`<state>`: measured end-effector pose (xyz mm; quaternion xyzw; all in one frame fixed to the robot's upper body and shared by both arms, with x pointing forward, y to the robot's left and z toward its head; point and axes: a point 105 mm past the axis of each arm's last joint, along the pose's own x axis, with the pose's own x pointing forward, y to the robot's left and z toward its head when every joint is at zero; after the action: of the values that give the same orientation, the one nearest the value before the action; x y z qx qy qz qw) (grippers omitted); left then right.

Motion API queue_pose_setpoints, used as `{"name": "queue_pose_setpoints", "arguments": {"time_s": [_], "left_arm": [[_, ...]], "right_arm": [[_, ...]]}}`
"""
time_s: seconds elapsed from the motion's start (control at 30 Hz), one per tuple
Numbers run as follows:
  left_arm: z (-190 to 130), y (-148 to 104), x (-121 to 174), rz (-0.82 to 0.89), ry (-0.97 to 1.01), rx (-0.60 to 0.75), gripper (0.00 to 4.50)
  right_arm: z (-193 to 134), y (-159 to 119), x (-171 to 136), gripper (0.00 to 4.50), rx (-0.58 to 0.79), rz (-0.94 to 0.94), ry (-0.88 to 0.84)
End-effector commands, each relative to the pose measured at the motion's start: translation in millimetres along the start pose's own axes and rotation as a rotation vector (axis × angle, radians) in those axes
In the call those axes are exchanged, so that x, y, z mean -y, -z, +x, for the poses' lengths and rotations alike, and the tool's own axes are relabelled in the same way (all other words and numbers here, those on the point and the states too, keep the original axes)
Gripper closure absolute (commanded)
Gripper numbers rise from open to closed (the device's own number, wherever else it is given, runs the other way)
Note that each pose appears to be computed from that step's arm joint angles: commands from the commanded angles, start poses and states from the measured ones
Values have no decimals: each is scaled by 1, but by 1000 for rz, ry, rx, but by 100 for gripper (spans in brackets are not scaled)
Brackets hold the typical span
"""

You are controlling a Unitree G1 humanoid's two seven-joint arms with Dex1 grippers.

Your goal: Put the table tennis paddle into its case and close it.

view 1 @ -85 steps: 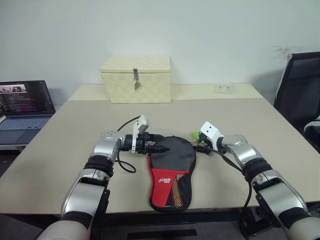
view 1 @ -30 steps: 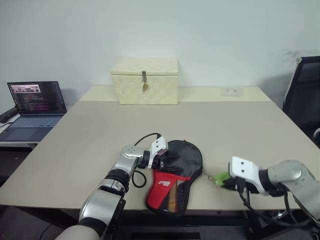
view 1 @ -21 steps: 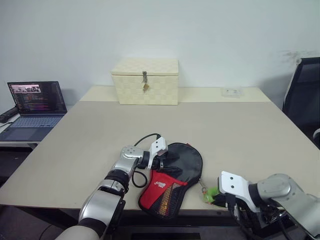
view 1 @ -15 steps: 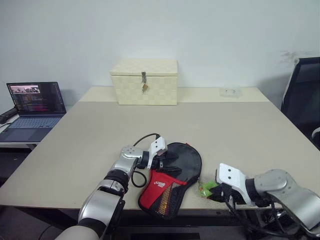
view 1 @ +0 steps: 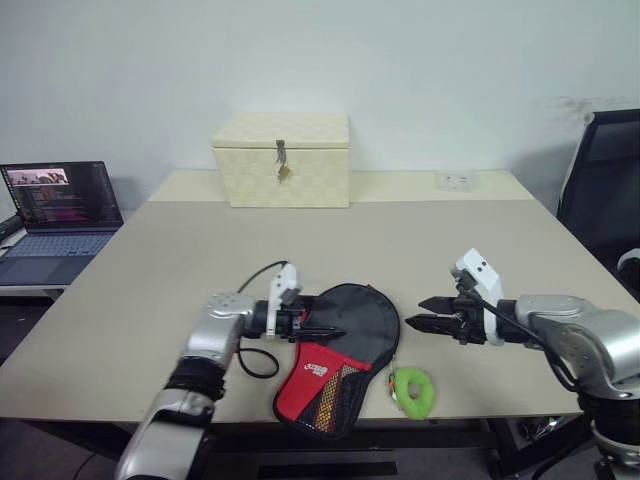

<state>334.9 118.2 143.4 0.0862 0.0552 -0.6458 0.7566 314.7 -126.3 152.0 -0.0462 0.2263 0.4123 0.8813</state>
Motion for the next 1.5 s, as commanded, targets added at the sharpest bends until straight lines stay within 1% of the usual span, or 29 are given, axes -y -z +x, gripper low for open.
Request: {"name": "queue_pose_setpoints", "arguments": {"time_s": [0.03,0.1,0.2,0.3,0.43,0.53,0.7,0.8,0.97,1.03,1.23,1.4,1.5], "left_arm": [[-14,-17,19,8,42,4,102],[-24,-12,26,-13,19,-26,102],[-34,-6,31,-41,-21,-48,102],[-38,0,36,-57,-53,-59,102],[-37,1,42,-72,-78,-46,102],[-36,1,44,-78,-90,-42,102],[-33,-4,45,-68,-100,-27,102],[-31,-8,45,-57,-103,-18,102],[-29,-11,46,-50,-111,-12,102],[-29,-11,47,-48,-115,-12,102],[-29,-11,47,-43,-128,-12,102],[-28,-10,46,-36,-135,-18,102],[-28,-9,45,-34,-135,-23,102]], "right_arm": [[13,-8,15,174,53,-7,85],[23,-10,29,174,80,33,160],[34,-11,33,174,91,68,187],[42,-4,33,174,72,90,197],[49,8,26,174,36,151,173],[53,9,21,174,38,219,155],[59,12,20,174,14,244,165],[64,12,21,226,5,243,172],[73,3,25,396,4,209,161],[77,-2,27,448,3,186,155],[89,-20,35,448,8,106,149],[104,-47,36,448,41,27,136],[111,-58,37,448,55,0,129]]}}
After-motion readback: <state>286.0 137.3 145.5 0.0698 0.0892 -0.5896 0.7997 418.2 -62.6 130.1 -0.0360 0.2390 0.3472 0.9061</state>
